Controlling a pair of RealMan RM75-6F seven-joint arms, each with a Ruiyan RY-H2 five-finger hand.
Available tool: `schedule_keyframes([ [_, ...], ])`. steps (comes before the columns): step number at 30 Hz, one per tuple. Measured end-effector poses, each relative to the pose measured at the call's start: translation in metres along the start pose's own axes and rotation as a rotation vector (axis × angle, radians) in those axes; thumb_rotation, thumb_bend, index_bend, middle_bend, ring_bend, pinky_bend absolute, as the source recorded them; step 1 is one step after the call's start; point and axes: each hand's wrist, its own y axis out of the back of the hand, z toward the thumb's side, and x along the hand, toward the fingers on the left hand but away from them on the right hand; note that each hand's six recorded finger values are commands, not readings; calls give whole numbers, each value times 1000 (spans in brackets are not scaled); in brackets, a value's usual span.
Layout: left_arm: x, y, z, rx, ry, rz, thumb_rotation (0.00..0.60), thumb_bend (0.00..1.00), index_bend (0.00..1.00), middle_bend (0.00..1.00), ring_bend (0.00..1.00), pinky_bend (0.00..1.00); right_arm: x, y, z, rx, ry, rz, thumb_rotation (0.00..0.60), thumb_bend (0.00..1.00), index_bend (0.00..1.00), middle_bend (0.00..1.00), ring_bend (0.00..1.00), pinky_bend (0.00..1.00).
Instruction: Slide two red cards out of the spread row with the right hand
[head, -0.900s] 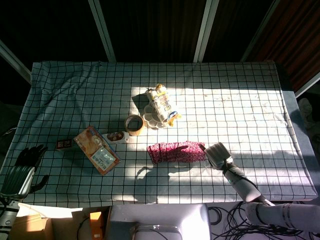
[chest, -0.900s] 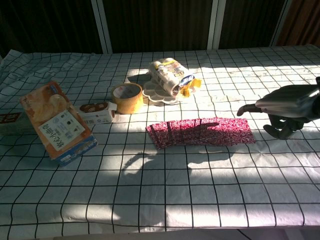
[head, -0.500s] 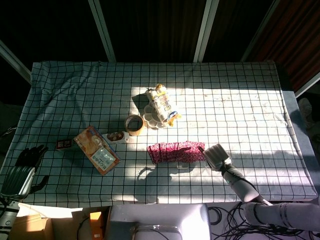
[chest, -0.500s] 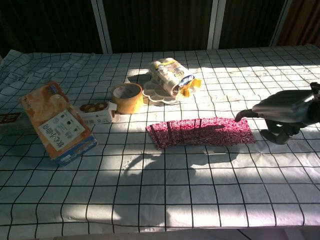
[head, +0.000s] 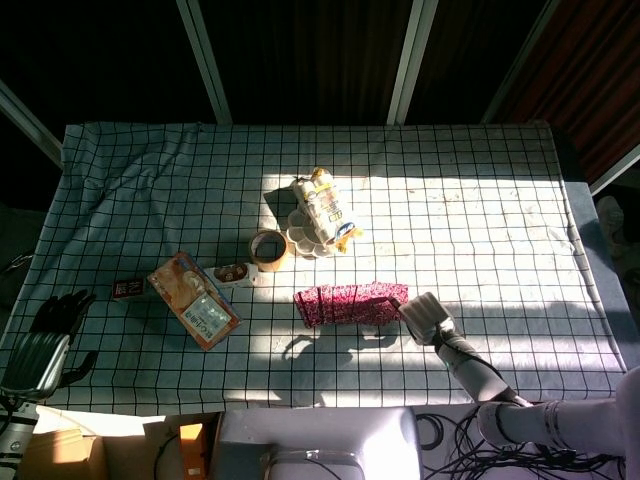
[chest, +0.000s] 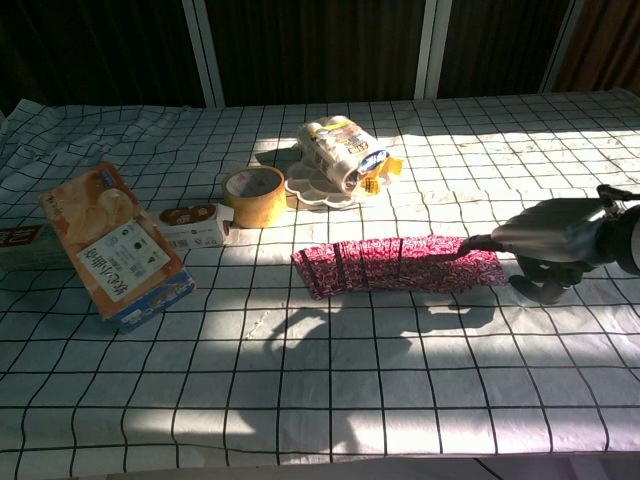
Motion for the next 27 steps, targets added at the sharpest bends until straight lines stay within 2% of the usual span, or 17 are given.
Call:
schedule_keyframes([
  [15, 0, 0, 1, 2, -5, 1, 600, 360, 0, 30, 19, 15, 23, -18, -18, 47, -43, 9, 600, 647, 154, 1000, 1000, 1000],
  [27, 0, -1, 2, 4, -4, 0, 600, 360, 0, 32, 19, 15, 55, -47, -26, 86, -36, 44, 600, 647, 179, 1000, 1000, 1000],
])
